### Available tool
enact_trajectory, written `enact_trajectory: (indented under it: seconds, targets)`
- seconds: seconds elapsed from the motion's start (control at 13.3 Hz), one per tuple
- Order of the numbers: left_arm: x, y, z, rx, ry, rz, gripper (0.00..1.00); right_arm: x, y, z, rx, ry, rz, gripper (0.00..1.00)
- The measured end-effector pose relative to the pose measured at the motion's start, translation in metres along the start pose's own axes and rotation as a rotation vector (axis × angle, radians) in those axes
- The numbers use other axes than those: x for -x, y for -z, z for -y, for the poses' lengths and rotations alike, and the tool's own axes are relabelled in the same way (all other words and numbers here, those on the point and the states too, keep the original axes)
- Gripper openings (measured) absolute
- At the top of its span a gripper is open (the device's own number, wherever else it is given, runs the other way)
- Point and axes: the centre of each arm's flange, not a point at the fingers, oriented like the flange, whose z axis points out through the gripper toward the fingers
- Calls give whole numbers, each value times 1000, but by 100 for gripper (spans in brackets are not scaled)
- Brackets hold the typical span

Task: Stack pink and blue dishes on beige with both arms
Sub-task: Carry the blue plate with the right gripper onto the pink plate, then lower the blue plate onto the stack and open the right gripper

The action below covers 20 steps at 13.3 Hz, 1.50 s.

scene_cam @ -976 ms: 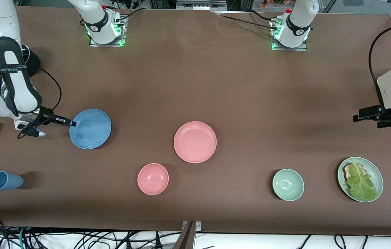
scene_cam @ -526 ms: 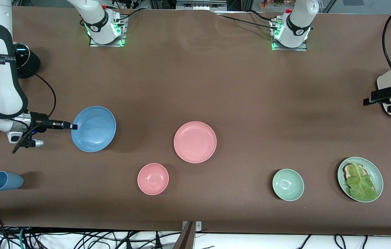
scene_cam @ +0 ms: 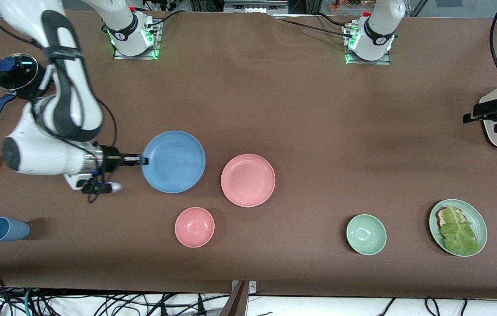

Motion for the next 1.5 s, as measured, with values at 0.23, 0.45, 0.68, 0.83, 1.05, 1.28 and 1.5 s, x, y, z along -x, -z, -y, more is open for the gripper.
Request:
enact_trajectory:
  seconds: [0.23, 0.45, 0.68, 0.83, 1.05, 1.28, 1.5]
  targets:
    - [1, 28, -45, -105, -36, -29, 100, 5, -52, 70, 34, -68, -67, 5]
    - [1, 32, -67, -104, 68, -39, 100, 12, -107, 117, 59, -85, -129, 5]
    - [11, 43, -91, -100, 136, -48, 100, 14, -147, 133, 79, -78, -165, 5]
    - [19, 51, -106, -99, 152, -56, 100, 16, -165, 137, 91, -67, -173, 5]
    - [29, 55, -120, -97, 145, -35, 100, 11, -174, 138, 89, -62, -215, 5]
    - [34, 42, -115, -89, 156, 28, 100, 9, -182, 140, 80, -55, -252, 6]
    - [43, 30, -114, -85, 160, 65, 100, 8, -180, 145, 73, -45, -264, 34]
